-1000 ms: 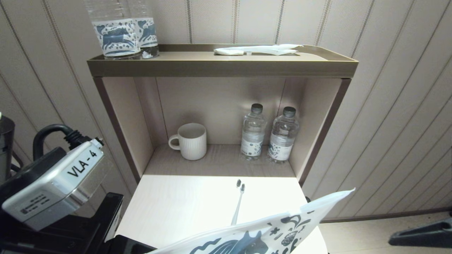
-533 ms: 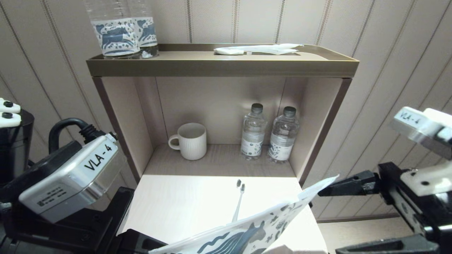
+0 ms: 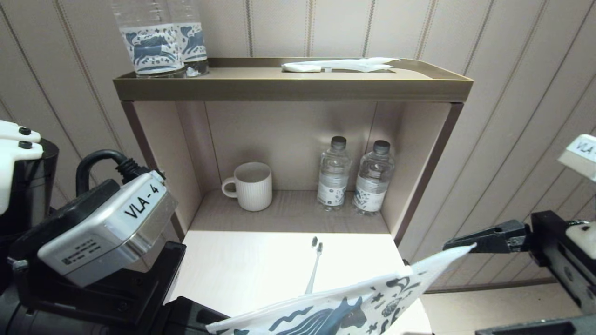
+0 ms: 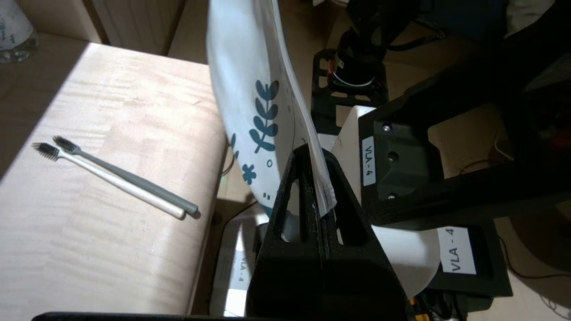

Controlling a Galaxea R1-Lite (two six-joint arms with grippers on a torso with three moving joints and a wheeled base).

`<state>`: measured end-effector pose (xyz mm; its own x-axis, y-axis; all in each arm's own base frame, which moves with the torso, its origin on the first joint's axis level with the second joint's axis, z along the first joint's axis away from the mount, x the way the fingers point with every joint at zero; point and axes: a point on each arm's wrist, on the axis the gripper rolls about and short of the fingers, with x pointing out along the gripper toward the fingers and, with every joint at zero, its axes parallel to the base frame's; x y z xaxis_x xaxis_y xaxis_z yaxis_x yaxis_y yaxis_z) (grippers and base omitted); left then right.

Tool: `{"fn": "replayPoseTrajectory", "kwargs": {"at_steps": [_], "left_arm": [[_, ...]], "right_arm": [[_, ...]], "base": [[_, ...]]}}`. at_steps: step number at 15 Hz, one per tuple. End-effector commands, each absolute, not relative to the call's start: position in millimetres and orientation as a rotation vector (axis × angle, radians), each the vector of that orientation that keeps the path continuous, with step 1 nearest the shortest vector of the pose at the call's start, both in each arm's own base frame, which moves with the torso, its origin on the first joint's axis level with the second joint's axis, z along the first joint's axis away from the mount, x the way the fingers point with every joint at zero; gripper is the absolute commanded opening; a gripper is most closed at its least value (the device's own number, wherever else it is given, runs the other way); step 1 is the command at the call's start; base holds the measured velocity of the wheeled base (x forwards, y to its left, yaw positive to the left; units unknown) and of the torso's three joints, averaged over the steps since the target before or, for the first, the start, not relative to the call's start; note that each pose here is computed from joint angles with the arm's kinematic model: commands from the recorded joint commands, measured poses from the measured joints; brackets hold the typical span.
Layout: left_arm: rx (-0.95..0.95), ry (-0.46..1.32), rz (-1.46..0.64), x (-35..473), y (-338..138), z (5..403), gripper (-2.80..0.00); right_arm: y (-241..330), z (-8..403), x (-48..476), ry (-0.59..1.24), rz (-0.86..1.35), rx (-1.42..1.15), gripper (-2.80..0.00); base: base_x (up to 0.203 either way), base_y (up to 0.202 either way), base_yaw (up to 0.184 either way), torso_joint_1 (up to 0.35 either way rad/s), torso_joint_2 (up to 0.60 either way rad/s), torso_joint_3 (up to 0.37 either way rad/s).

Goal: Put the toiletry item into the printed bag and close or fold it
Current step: Hand it to the other hand

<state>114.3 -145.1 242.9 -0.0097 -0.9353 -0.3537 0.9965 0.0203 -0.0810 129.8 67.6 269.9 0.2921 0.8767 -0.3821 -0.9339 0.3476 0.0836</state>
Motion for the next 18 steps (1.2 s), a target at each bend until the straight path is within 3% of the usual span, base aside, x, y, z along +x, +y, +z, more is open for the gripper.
{"fn": "replayPoseTrajectory", "kwargs": {"at_steps": [1,7,18], "left_arm": [[0.214,0.356,-1.562,118.3,-150.0,243.6,-2.8],[0.213,0.347,-1.567,118.6,-150.6,246.1,-2.8],[0.213,0.344,-1.568,117.8,-150.2,246.7,-2.8]], "right_arm": [[70.9,267.8,135.1,0.407,1.229,-0.166,0.0],[95.2,255.3,164.2,0.419,1.328,-0.159,0.0],[92.1,248.6,160.0,0.425,1.382,-0.122,0.0]], "base": [[0.0,0.0,0.0,0.0,0.0,0.0],[0.0,0.0,0.0,0.0,0.0,0.0],[0.0,0.0,0.0,0.0,0.0,0.0]]}}
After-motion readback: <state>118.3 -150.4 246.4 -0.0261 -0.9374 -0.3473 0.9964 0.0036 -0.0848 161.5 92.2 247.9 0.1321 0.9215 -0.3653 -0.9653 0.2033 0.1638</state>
